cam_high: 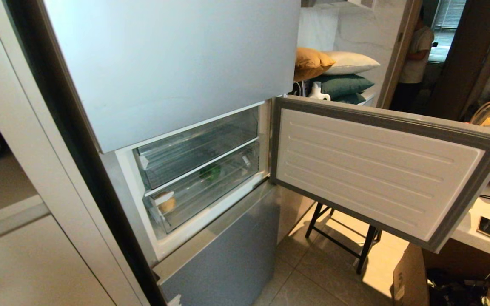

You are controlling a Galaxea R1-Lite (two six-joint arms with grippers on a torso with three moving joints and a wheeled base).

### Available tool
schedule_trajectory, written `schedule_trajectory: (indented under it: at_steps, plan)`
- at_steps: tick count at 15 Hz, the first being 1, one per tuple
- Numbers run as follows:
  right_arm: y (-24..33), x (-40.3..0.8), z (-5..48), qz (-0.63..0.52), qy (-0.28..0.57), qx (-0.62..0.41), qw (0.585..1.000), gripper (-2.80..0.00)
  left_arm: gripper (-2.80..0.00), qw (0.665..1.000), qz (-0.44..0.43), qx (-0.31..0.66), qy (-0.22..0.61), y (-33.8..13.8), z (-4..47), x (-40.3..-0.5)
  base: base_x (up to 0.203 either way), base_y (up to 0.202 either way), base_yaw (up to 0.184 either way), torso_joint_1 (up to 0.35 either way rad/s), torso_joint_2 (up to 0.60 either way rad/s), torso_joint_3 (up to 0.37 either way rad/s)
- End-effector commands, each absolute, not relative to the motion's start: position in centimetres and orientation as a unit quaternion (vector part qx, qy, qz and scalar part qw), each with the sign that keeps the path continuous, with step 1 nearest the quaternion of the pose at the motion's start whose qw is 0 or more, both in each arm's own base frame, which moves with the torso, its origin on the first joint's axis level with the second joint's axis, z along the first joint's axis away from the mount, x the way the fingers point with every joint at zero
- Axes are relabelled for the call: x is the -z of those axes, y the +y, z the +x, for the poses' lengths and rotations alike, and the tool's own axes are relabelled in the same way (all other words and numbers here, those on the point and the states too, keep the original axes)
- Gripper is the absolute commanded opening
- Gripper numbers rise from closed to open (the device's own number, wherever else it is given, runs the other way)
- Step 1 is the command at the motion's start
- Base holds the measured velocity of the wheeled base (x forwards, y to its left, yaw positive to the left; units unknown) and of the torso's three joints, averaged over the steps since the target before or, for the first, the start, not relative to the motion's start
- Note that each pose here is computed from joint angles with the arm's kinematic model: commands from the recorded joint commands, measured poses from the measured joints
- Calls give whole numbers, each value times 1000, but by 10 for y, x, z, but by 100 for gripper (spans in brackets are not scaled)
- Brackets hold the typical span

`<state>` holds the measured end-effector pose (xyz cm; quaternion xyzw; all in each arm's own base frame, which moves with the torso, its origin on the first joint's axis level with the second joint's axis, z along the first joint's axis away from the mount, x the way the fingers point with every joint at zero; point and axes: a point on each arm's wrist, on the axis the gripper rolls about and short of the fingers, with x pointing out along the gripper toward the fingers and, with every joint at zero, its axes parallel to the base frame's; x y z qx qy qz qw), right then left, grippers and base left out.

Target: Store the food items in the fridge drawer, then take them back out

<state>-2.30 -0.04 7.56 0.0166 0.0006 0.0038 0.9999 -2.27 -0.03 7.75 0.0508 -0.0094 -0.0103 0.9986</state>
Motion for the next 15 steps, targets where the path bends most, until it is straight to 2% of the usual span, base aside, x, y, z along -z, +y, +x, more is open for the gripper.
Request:
schedule_trajectory:
  at_steps: [1,5,15]
  plan:
    - [0,-76,-23,17,1,-4,1000,-280,-280,999,51,11,-4,0,-22,-75,0,0,0,0,0,0]
    - [0,-76,-23,14,1,-5,1000,-280,-280,999,49,11,-4,0,-22,-75,0,-2,16,-2,0,1]
    - [0,-76,-23,17,1,-4,1000,-280,-280,999,49,10,-5,0,-22,-75,-1,-8,169,4,0,3]
